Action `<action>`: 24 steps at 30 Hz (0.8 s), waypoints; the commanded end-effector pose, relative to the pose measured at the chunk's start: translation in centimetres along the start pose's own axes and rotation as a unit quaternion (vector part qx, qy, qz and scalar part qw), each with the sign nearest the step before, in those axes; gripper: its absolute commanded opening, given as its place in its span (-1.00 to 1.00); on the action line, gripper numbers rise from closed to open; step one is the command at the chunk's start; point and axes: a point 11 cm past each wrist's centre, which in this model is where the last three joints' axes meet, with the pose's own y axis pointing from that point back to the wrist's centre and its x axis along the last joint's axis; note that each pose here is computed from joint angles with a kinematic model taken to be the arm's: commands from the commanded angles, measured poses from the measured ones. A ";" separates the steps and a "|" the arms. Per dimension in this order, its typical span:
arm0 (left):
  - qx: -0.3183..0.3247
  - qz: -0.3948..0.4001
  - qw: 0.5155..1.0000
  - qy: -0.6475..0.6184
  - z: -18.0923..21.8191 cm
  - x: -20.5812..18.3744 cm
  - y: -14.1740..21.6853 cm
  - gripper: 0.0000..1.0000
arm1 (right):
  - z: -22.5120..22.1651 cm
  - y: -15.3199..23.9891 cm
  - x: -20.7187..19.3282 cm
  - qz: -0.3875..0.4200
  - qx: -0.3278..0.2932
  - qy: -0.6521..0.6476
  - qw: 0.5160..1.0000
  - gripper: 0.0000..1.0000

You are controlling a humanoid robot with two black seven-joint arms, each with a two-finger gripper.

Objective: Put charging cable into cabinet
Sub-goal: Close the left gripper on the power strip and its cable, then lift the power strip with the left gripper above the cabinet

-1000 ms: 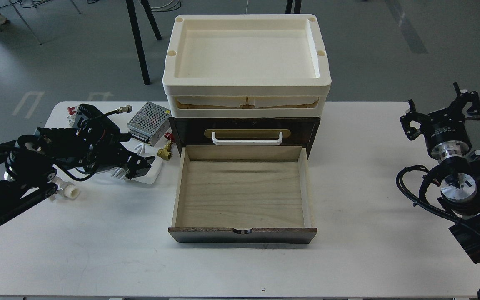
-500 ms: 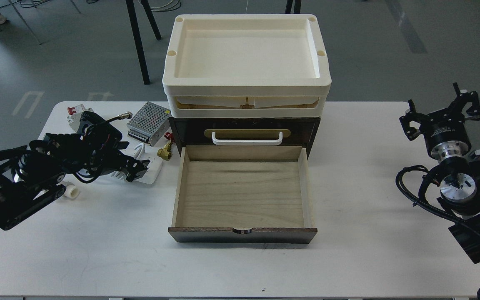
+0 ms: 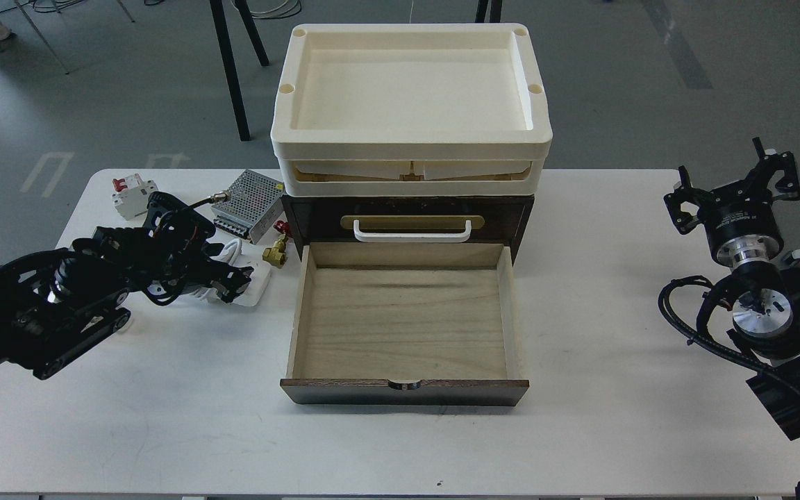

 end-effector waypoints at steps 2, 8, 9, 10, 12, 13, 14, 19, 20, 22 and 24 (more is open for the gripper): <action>0.010 -0.008 1.000 0.006 -0.9 -0.4 0.0 -0.40 | -0.1 0.0 0.0 0.000 0.000 0.000 1.000 1.00; -0.006 -0.007 1.000 0.005 -0.4 -0.1 0.1 -0.73 | 0.0 0.0 0.0 0.000 -0.001 0.000 1.000 1.00; -0.007 -0.007 1.000 0.005 -0.3 -0.2 0.1 -0.76 | 0.0 0.0 0.0 0.000 -0.001 0.000 1.000 1.00; -0.007 -0.008 1.000 0.005 -0.4 -0.3 0.1 -0.81 | 0.0 0.0 0.0 0.000 -0.001 0.001 1.000 1.00; -0.003 -0.009 1.000 0.006 -0.8 -0.3 0.3 -0.86 | 0.0 0.0 0.0 0.000 -0.001 0.001 1.000 1.00; -0.003 -0.008 1.000 0.008 -1.0 -0.3 0.5 -0.89 | 0.0 0.0 0.0 0.000 -0.001 0.001 1.000 1.00; -0.005 -0.007 1.000 0.012 -1.2 -0.2 0.6 -0.90 | 0.0 0.0 0.0 0.000 -0.001 0.001 1.000 1.00; -0.009 0.014 0.999 0.033 -3.2 0.6 3.4 -0.92 | 0.0 0.0 0.0 0.000 -0.001 0.001 1.000 1.00; -0.009 0.020 0.999 0.036 -3.6 1.1 4.3 -0.91 | 0.0 0.0 0.0 0.000 -0.001 0.001 1.000 1.00; -0.011 0.027 0.999 0.046 -4.5 2.0 6.0 -0.91 | 0.0 0.0 0.0 0.000 -0.001 0.001 1.000 1.00; -0.006 0.035 0.997 0.062 -5.7 3.0 7.4 -0.91 | 0.0 0.0 0.0 0.000 -0.001 0.001 1.000 1.00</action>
